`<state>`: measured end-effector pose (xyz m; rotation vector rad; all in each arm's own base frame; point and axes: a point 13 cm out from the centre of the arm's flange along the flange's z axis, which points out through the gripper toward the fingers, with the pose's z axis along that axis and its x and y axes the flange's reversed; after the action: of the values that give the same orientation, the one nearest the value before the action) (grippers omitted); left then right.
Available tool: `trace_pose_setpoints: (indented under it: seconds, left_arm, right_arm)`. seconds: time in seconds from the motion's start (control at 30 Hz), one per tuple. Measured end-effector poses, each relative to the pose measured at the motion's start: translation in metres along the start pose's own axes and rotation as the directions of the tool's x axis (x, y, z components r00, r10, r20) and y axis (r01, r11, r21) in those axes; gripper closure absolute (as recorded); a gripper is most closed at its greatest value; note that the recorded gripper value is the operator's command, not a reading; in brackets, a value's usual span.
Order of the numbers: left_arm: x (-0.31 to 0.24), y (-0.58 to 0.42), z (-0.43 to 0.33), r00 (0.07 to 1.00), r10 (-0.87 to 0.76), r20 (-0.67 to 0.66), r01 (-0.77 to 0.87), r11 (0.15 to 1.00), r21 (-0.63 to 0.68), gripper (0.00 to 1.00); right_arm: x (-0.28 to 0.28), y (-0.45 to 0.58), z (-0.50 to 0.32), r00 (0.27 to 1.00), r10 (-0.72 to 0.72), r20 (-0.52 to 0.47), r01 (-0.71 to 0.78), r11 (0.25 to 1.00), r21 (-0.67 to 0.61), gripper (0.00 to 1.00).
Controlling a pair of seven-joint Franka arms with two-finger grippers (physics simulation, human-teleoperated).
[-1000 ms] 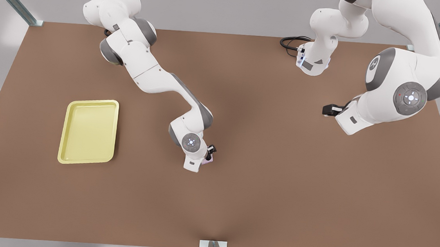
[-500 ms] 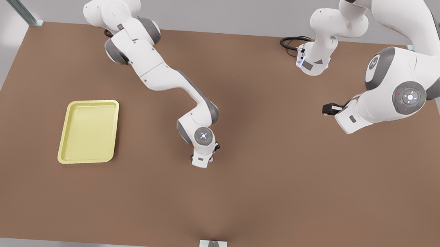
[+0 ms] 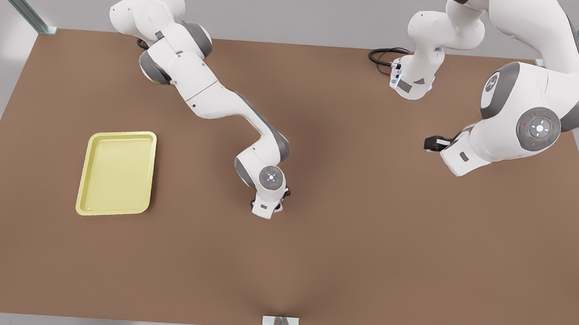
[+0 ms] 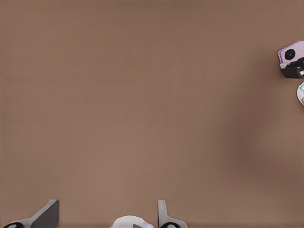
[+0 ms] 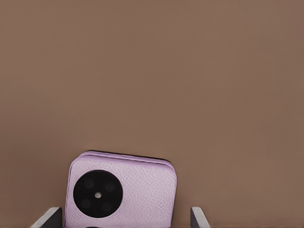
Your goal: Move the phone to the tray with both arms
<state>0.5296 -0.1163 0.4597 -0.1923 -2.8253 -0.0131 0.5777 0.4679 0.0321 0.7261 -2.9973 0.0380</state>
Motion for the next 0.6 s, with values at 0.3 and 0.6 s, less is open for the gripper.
trace_pose_setpoints:
  seconds: [0.3,0.6]
  left_arm:
    - [-0.0002,0.0003,0.0008,1.000,0.000,-0.002,0.000,1.000,-0.001,0.00]
    - [-0.0001,0.0003,0.0007,1.000,-0.001,-0.002,0.001,1.000,-0.002,0.00]
  right_arm:
    - [0.0003,0.0008,0.0022,0.999,0.048,0.000,-0.048,0.999,-0.004,0.06]
    - [-0.0003,0.0017,0.0017,0.997,0.075,0.003,-0.075,0.997,-0.007,0.24]
